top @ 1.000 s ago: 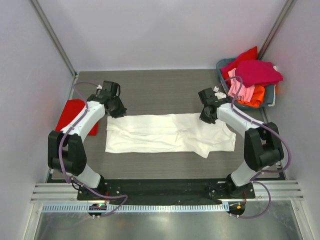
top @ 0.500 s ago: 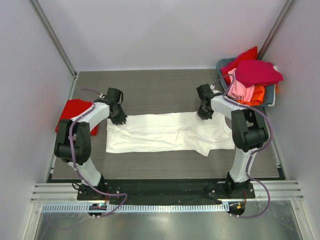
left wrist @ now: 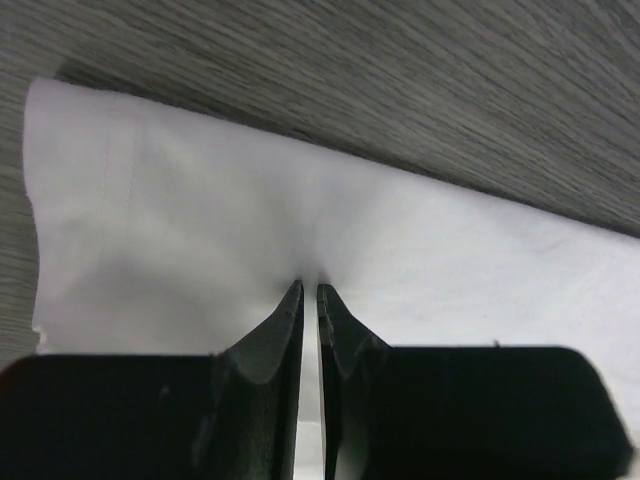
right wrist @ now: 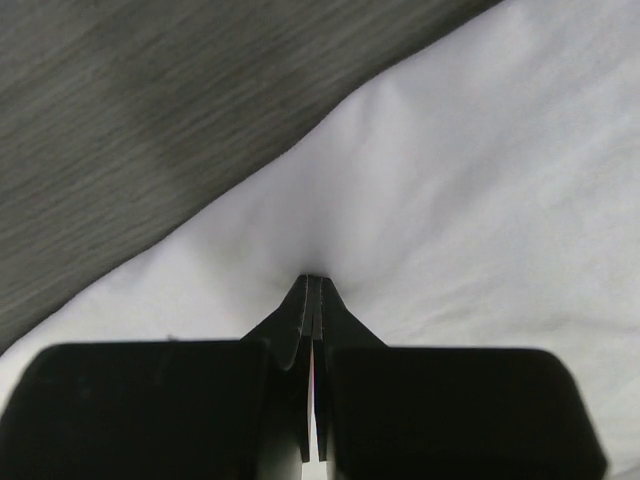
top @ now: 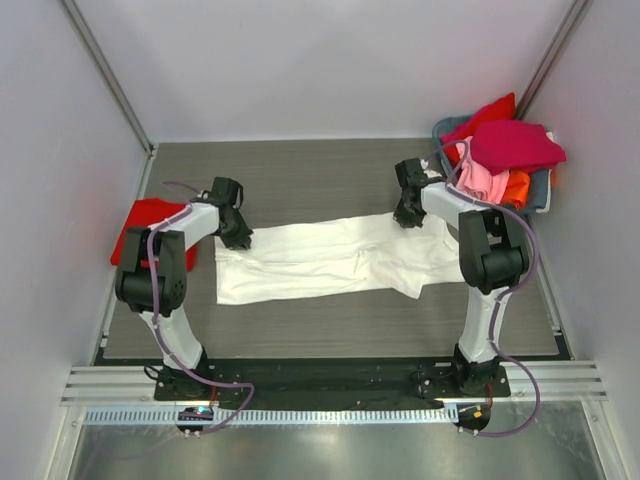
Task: Fold and stack the t-shirts
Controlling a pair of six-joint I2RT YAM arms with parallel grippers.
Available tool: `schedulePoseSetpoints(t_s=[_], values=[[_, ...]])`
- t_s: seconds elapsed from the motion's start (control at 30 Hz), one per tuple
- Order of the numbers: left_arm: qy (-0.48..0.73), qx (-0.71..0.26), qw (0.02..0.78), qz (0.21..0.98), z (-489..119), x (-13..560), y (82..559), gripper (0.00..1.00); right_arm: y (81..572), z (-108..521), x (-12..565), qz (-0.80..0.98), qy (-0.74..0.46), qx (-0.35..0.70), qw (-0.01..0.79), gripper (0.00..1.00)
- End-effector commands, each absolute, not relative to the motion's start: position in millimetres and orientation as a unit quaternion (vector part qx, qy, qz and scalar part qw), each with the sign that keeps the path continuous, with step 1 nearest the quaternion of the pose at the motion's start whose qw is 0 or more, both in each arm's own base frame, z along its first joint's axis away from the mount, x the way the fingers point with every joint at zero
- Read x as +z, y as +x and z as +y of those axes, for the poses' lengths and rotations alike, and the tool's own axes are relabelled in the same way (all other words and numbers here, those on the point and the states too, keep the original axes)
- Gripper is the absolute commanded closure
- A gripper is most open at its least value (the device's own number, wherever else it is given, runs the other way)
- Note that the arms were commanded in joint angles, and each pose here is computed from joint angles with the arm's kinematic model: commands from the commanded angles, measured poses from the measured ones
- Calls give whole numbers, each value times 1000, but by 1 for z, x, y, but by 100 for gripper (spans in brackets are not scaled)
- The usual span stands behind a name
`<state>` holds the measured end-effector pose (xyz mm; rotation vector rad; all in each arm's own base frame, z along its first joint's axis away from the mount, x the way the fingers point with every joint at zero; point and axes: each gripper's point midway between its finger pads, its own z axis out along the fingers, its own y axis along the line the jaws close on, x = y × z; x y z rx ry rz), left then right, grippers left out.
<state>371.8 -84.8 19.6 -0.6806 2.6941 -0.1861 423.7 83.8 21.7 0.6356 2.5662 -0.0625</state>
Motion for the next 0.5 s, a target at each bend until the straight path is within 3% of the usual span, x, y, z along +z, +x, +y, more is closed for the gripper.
schedulePoseSetpoints(t_s=[0.0, 0.47], values=[[-248, -87, 151, 953, -90, 6, 351, 90, 437, 84, -3, 946, 229, -19, 230, 99], [-195, -141, 107, 965, -152, 1, 230, 90, 530, 139, 1, 948, 183, 63, 254, 99]])
